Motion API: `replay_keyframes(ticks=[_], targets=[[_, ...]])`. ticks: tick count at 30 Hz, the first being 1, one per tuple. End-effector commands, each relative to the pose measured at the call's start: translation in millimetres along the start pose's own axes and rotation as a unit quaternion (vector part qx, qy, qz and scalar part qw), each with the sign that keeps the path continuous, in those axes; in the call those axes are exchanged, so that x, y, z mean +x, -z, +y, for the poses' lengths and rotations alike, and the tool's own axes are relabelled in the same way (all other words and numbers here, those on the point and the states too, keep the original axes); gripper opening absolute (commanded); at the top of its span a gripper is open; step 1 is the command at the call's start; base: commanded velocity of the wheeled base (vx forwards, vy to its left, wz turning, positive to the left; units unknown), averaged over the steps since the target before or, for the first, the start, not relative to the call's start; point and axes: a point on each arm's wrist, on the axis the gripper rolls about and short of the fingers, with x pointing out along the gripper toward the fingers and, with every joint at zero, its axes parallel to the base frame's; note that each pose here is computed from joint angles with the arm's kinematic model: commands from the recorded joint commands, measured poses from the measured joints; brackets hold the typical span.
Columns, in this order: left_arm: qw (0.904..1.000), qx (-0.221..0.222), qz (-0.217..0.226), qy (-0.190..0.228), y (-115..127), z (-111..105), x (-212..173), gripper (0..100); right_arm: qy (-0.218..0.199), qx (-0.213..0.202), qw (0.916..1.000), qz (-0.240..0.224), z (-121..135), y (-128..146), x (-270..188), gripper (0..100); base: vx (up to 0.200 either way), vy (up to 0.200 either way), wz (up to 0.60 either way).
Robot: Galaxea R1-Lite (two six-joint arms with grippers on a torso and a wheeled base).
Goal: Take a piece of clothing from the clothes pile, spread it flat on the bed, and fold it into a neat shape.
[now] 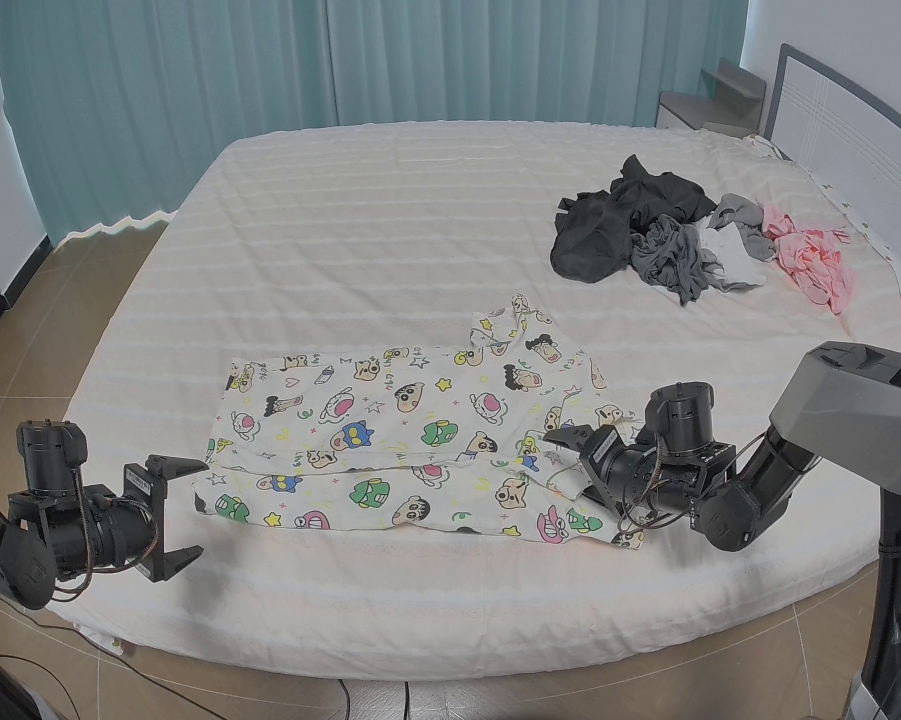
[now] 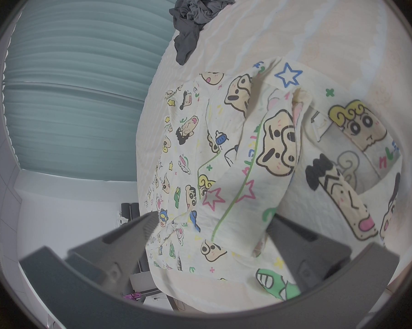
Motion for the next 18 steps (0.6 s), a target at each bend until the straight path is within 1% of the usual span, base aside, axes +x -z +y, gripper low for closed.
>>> replay_keyframes(ticks=[1, 9, 13, 14, 15, 16, 18], targets=[[1.0, -0.001, 0.0, -0.001, -0.6, 0.2, 0.7, 100, 0.001, 0.0, 1.0, 0.0, -1.7, -0.4, 3.5, 0, 0.0, 0.0, 0.0], [0.9998, -0.006, -0.017, 0.009, -8.9, -3.3, -1.2, 100, 0.007, 0.001, 1.0, 0.004, -2.4, 0.3, 1.9, 0, 0.0, 0.0, 0.0], [0.9997, -0.009, -0.02, 0.009, -11.0, -2.9, -1.7, 100, 0.004, -0.002, 1.0, -0.004, 1.0, -0.7, -2.8, 0, 0.0, 0.0, 0.0], [0.9997, -0.008, -0.019, 0.01, -10.5, -3.5, -2.1, 100, 0.0, -0.015, 0.9998, -0.012, 6.2, -1.3, -10.7, 0, 0.0, 0.0, 0.0], [0.9997, -0.008, -0.021, 0.01, -10.9, -3.4, -2.2, 100, 0.0, -0.018, 0.9997, -0.015, 7.2, -1.6, -12.4, 0, 0.0, 0.0, 0.0], [0.9997, -0.008, -0.02, 0.012, -10.6, -4.1, -2.3, 100, -0.006, -0.031, 0.9991, -0.028, 11.9, -2.6, -17.9, 0, 0.0, 0.0, 0.0], [0.9997, -0.008, -0.02, 0.012, -10.6, -4.1, -2.3, 100, -0.015, -0.043, 0.9978, -0.048, 17.2, -5.0, -21.8, 0, 0.0, 0.0, 0.0]])
